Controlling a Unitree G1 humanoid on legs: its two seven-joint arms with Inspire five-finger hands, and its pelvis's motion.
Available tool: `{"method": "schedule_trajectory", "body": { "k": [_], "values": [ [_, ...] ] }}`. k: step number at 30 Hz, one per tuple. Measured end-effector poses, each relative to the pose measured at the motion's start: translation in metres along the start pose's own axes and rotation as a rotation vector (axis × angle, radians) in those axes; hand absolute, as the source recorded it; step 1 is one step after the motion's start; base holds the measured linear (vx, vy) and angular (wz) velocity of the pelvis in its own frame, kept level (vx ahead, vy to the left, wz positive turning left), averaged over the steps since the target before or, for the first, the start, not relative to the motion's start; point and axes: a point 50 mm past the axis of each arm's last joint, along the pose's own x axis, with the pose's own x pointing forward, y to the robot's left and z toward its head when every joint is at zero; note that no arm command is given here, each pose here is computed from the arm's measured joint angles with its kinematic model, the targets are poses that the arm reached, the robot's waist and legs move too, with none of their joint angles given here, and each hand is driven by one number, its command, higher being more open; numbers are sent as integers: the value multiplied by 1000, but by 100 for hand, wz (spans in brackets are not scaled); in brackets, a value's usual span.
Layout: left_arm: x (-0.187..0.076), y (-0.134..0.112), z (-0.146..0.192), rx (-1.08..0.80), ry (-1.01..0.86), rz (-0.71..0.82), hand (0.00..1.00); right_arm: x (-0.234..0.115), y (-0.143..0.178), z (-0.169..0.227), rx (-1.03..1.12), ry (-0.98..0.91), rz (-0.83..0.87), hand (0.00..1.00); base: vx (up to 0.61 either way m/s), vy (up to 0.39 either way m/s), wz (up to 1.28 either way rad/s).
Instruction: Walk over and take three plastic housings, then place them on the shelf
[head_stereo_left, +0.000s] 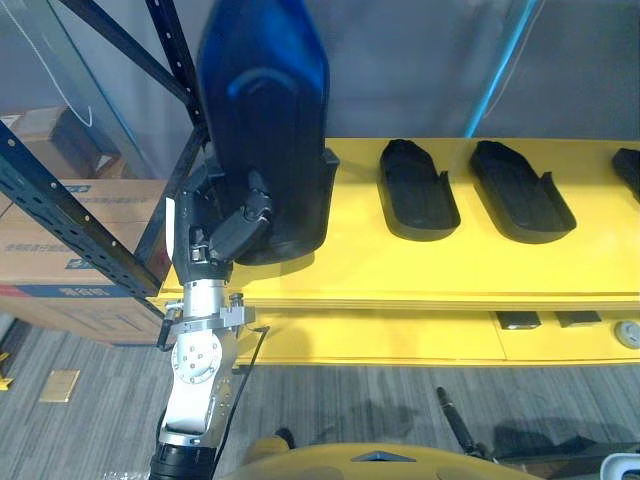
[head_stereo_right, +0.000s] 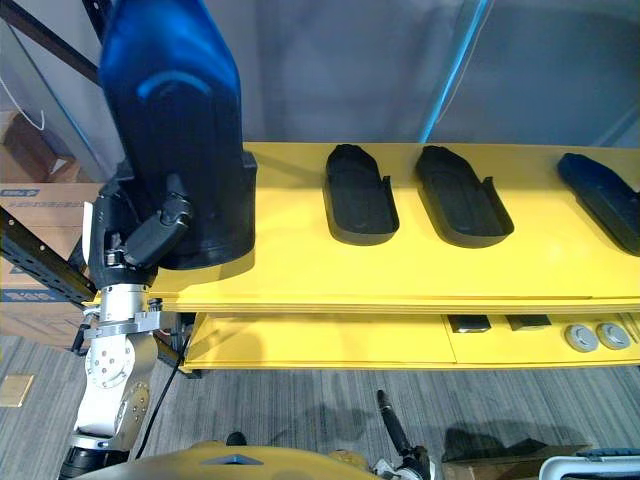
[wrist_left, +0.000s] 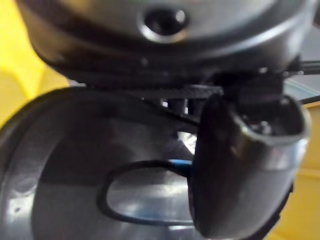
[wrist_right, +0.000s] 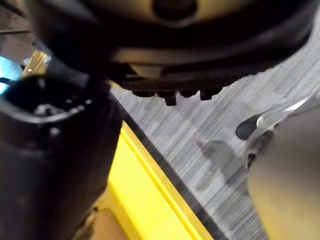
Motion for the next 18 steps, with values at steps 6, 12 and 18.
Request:
{"method": "schedule_trajectory", "body": {
  "k": [6,12,18],
  "values": [
    [-1,24,-16,61,101,131,0,2,1,9,-68,-37,47,100,-98,-68,-3],
    [17,51,-23,171,184,155,0,3,2,23,-82,-94,92,100,-46,-33,-15],
    [53,64,-7,122,138,83,0,2,11,31,-273,-135,168,100,18,5,-15]
  ]
}}
